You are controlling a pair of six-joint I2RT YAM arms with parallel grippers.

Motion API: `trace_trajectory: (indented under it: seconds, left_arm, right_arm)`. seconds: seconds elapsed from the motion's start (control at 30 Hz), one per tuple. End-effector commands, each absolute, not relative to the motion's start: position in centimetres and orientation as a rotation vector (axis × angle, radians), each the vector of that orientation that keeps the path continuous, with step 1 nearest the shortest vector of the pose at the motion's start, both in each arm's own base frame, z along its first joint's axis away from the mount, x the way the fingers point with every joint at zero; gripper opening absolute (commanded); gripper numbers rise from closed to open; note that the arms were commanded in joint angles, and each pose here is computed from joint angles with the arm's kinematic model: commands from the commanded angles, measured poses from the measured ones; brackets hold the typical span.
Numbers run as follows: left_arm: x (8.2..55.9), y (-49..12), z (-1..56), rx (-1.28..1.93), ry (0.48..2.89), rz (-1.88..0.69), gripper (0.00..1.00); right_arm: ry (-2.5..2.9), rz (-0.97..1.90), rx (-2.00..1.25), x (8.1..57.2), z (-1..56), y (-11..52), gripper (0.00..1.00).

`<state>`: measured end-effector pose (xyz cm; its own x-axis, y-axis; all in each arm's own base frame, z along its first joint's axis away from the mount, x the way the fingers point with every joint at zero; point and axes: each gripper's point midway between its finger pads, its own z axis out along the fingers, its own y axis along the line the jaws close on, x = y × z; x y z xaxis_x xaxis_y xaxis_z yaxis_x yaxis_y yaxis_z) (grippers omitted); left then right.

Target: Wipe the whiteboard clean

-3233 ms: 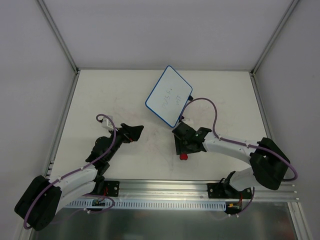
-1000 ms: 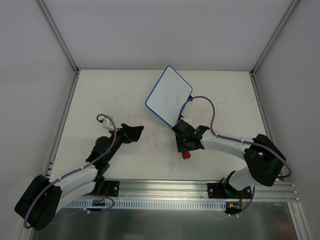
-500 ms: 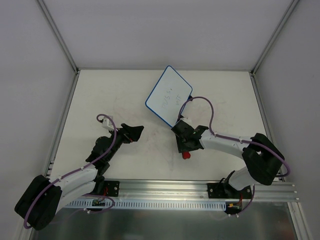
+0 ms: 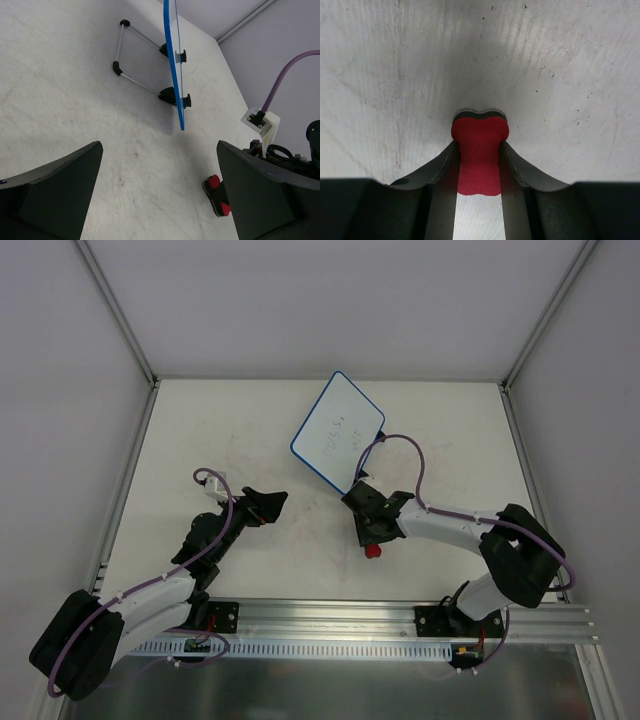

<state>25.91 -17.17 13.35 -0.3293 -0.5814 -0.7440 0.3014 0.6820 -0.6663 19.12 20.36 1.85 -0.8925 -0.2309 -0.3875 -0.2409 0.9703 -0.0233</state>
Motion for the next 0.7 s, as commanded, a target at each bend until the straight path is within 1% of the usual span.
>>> trace_trajectory:
  seconds: [0.0,0.07,0.13,0.23,0.27,0.33,0.67]
  left_arm:
    - [26.1,-17.0,14.0,-0.22,1.654,-0.911,0.99]
    - [26.1,-17.0,14.1,-0.221,1.652,-0.911,0.99]
    - [26.1,-17.1,14.1,-0.219,1.652,-0.913,0.99]
    - [26.1,-17.0,14.0,-0.222,1.654,-0.913,0.99]
    - [26.1,-17.1,14.1,-0.22,1.652,-0.912,0.99]
    - [26.1,-17.0,14.0,-0.222,1.654,-0.913,0.99]
    - [26.0,-17.2,14.3,-0.206,1.643,-0.923,0.99]
  right_arm:
    - [2.683,0.05,-0.342,19.8,3.4,20.3,0.24]
    - [2.667,0.075,-0.349,20.0,4.0,20.6,0.23]
    - [2.641,0.099,-0.37,20.4,4.9,21.0,0.13]
    - [2.611,0.133,-0.375,21.1,6.2,21.3,0.1]
    - [2.593,0.149,-0.371,21.5,6.9,21.5,0.04]
    - [2.564,0.169,-0.36,22.1,8.0,21.7,0.0]
    - [2.449,0.263,-0.374,27.0,14.6,22.7,0.01]
